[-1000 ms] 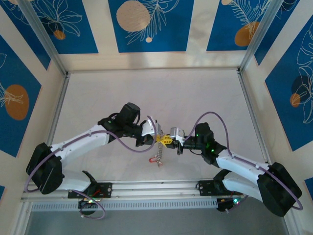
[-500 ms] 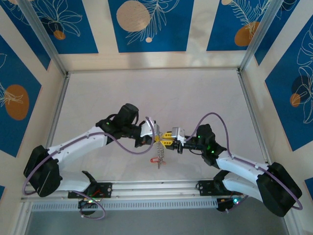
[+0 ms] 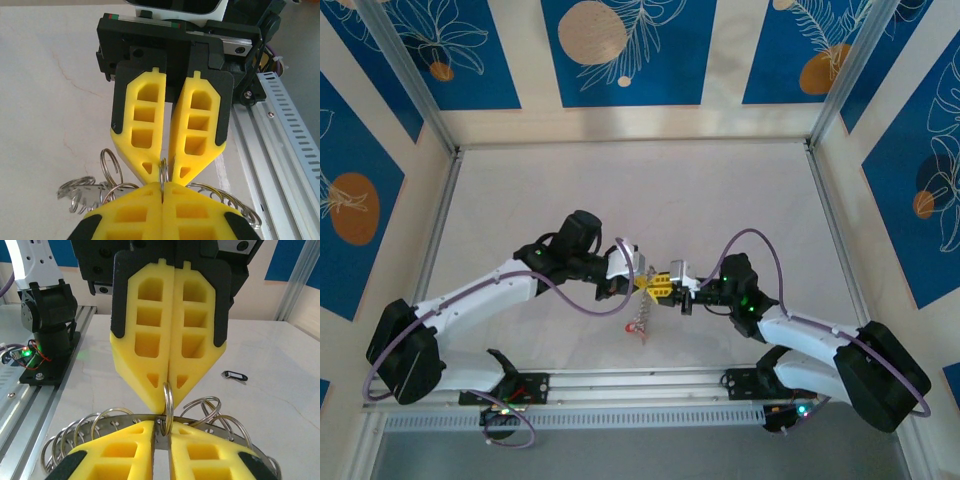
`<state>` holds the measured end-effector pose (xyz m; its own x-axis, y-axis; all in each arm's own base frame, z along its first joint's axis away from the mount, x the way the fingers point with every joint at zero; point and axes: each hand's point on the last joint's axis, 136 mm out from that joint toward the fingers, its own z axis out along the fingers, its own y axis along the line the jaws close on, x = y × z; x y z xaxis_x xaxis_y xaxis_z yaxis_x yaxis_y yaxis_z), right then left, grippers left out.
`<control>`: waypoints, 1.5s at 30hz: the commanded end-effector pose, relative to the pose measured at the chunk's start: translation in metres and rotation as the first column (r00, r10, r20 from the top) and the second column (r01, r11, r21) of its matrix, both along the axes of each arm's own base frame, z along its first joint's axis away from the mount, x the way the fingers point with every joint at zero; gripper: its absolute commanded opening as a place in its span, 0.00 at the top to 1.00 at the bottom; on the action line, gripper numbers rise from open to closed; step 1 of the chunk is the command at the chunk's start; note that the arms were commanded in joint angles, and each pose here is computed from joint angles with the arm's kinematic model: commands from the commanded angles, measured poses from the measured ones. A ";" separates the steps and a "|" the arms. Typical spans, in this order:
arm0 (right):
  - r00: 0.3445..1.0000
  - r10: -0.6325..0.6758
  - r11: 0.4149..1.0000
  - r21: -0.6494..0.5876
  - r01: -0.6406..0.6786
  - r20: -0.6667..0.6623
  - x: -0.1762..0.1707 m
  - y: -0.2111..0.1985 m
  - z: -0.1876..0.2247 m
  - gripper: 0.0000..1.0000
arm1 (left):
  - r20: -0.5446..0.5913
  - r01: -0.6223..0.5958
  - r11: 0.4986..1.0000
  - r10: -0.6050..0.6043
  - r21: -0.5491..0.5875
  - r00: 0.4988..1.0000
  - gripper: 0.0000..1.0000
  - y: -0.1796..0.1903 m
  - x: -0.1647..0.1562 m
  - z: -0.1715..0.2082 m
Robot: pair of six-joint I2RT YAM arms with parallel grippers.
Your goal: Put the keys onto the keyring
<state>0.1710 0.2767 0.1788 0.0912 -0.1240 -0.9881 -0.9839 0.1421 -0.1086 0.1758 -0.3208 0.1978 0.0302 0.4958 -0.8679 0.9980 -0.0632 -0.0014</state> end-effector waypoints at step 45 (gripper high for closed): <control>0.729 -0.020 0.982 -0.124 0.143 0.684 -0.016 -0.027 -0.001 1.00 | 0.118 0.023 0.998 -0.030 0.055 0.993 0.64 0.019 -0.005 0.009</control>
